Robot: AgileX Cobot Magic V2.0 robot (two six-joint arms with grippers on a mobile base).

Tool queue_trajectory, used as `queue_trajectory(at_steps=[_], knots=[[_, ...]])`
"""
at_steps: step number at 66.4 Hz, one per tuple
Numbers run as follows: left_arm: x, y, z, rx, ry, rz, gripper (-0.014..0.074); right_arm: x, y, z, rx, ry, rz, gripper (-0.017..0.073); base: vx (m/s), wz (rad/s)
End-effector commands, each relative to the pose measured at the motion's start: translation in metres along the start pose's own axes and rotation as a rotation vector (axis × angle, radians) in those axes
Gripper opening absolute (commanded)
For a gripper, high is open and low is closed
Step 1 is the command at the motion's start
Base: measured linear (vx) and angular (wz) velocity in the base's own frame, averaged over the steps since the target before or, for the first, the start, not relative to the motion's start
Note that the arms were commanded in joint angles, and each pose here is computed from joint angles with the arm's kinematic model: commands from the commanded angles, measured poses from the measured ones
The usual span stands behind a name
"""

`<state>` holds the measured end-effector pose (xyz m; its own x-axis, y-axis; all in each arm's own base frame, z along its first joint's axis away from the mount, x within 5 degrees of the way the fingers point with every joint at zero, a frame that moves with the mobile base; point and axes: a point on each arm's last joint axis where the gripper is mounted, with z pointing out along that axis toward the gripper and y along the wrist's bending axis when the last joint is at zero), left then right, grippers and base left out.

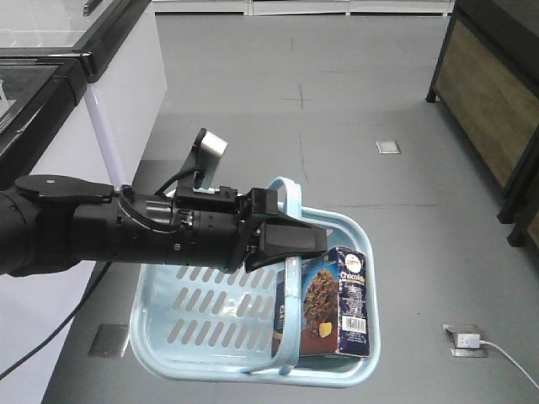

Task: Left arm holds basket, right arm returns cookies
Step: 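Lift the basket with the left gripper and bring it in front, then hold the basket in the left gripper while the base turns around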

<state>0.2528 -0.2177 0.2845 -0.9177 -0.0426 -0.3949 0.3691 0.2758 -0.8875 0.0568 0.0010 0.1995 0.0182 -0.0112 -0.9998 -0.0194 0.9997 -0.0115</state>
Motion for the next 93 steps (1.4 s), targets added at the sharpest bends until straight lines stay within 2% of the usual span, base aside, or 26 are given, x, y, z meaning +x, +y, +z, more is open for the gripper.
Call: queue_trajectory(at_steps=[1, 55, 93], knots=[[-0.0089, -0.0326, -0.0084, 0.14, -0.058, 0.003, -0.0007, -0.006, 0.0001, -0.001, 0.001, -0.078, -0.015, -0.0003, 0.0, 0.0], [-0.0089, -0.0327, -0.0084, 0.141, -0.058, 0.002, -0.0006, -0.006, 0.0001, -0.001, 0.001, -0.078, -0.015, -0.0003, 0.01, 0.0], [-0.009, -0.0328, -0.0085, 0.142, -0.059, 0.002, -0.0006, -0.006, 0.0001, -0.001, 0.001, -0.078, -0.015, -0.0003, 0.29, -0.07]])
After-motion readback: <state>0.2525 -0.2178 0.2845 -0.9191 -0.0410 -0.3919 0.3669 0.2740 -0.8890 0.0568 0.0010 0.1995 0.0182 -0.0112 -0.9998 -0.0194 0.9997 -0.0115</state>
